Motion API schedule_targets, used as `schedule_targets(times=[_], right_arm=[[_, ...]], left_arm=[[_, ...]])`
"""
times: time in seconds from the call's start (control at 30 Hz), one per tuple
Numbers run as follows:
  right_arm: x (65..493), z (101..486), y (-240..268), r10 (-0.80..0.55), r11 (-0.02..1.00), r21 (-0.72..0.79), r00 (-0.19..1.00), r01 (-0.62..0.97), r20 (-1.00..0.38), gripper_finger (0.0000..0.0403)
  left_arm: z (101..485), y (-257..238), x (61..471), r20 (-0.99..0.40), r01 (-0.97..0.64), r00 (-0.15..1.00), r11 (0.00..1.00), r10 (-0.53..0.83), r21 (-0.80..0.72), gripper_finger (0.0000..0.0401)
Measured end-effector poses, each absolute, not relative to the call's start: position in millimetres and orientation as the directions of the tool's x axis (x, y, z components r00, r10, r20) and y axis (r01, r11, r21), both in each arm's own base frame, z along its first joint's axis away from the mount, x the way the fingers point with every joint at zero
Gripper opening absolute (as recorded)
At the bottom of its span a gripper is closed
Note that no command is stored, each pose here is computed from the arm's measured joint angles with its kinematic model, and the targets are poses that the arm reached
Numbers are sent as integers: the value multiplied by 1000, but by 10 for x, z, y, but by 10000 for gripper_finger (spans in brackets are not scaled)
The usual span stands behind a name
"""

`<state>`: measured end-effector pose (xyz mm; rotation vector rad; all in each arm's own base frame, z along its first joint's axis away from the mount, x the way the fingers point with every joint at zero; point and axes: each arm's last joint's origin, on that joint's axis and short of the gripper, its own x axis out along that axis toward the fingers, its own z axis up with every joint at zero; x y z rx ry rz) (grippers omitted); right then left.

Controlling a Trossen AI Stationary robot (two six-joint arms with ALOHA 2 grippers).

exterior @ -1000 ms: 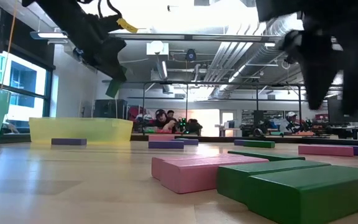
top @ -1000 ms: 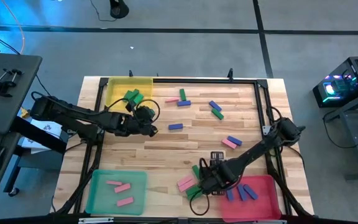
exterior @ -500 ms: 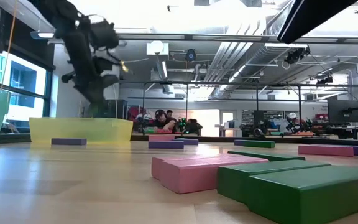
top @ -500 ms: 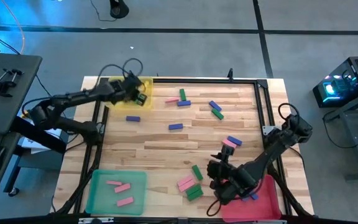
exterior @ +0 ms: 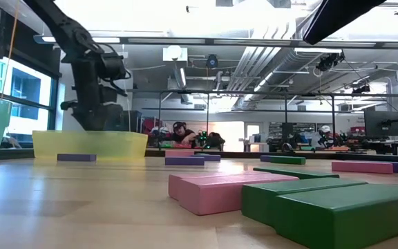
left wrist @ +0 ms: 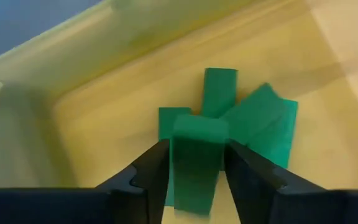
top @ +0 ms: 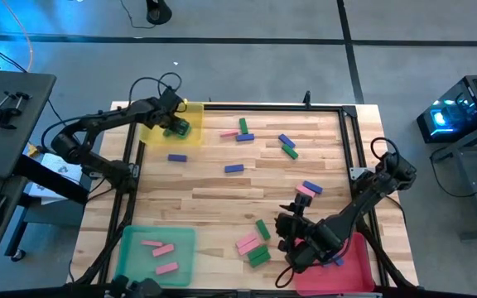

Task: Sort blocks
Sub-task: Put the green block into the yellow bin, then put the pink block into the green bin

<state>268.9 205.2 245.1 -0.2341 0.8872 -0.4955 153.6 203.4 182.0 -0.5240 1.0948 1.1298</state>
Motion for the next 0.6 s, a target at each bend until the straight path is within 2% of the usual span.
schedule_targets(times=[0.23, 0.37, 0.47, 0.6], right_arm=[[2691, 2454, 2050, -513, 858, -400, 535, 321, -672, 196], [2702, 2412, 2036, -559, 828, -435, 576, 354, -596, 196], [2684, 2261, 1999, -610, 786, -491, 604, 376, -513, 196], [2666, 2026, 1900, -632, 772, -473, 591, 425, -501, 196]], left_arm=[[2036, 2144, 1477, -899, -901, -11, 385, 437, 198, 180], [2284, 2159, 1525, -913, -900, 0, 398, 407, 177, 187], [2427, 2091, 1638, -924, -881, 125, 469, 361, 64, 188], [2571, 1871, 1875, -885, -814, 308, 579, 348, -55, 188]])
